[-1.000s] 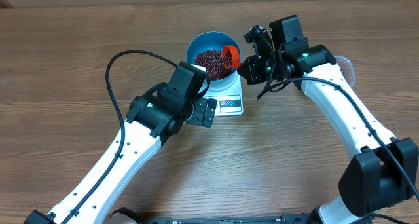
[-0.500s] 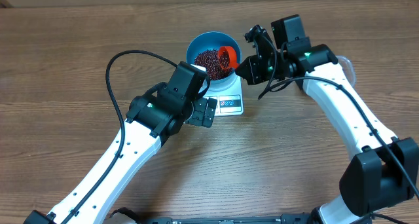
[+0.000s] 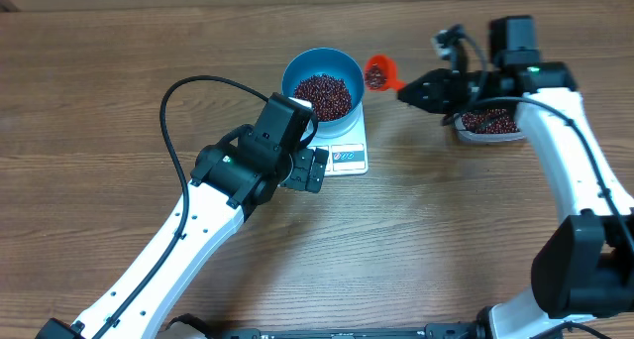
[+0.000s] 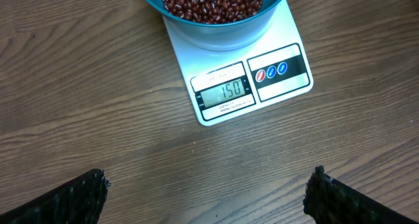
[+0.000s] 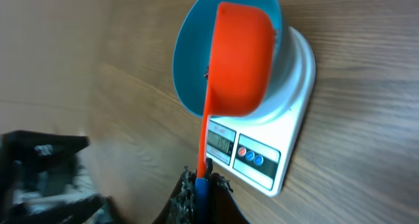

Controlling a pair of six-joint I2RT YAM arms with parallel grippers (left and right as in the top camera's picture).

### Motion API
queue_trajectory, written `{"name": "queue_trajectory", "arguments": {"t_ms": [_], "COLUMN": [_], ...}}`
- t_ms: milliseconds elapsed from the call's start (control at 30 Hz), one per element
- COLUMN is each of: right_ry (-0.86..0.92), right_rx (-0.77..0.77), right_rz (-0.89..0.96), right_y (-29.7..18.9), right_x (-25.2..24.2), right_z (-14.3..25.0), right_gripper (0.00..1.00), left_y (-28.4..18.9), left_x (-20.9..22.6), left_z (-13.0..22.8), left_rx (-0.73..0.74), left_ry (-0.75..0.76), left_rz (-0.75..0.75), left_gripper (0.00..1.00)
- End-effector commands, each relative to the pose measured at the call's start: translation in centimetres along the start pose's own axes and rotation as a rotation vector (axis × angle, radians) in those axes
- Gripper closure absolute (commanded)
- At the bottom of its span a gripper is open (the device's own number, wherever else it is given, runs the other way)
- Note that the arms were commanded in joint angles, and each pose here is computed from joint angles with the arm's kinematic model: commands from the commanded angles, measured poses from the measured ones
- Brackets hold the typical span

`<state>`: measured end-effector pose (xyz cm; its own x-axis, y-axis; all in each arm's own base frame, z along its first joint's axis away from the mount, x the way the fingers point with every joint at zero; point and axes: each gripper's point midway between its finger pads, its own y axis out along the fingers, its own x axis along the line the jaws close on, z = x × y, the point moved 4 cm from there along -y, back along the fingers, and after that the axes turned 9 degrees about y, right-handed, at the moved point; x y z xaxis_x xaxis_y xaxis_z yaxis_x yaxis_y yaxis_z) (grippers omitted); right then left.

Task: Scoop item into bowl and weigh 150g on scale
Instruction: 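Carry the red scoop with the right gripper to the clear bean tub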

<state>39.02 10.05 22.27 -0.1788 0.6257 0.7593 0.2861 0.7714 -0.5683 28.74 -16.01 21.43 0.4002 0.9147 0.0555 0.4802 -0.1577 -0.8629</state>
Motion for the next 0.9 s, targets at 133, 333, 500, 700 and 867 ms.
{"name": "queue_trajectory", "arguments": {"t_ms": [133, 333, 500, 700, 867], "right_ry": [0.067, 0.217, 0.316, 0.386, 0.398], "right_rx": [-0.155, -0.222, -0.182, -0.163, -0.174], "right_rz": [-0.062, 0.085, 0.32, 0.555, 0.722], "right_y": [-8.6, -13.1, -13.9, -13.3, -12.6], "right_x": [-2.2, -6.8, -10.0, -11.5, -12.0], "right_z": [-1.0, 0.1, 1.8, 2.2, 1.9], "right_gripper": [0.96, 0.96, 0.96, 0.96, 0.96], "left_y": [-0.1, -0.1, -0.1, -0.1, -0.1], "left_x": [0.0, 0.0, 0.0, 0.0, 0.0], "left_z": [0.2, 0.2, 0.2, 0.2, 0.2], "left_rx": [-0.001, -0.001, -0.001, -0.001, -0.001], "left_ry": [0.015, 0.015, 0.015, 0.015, 0.015], "left_rz": [0.002, 0.002, 0.002, 0.002, 0.002], "left_gripper": [0.0, 0.0, 0.0, 0.01, 0.0]}}
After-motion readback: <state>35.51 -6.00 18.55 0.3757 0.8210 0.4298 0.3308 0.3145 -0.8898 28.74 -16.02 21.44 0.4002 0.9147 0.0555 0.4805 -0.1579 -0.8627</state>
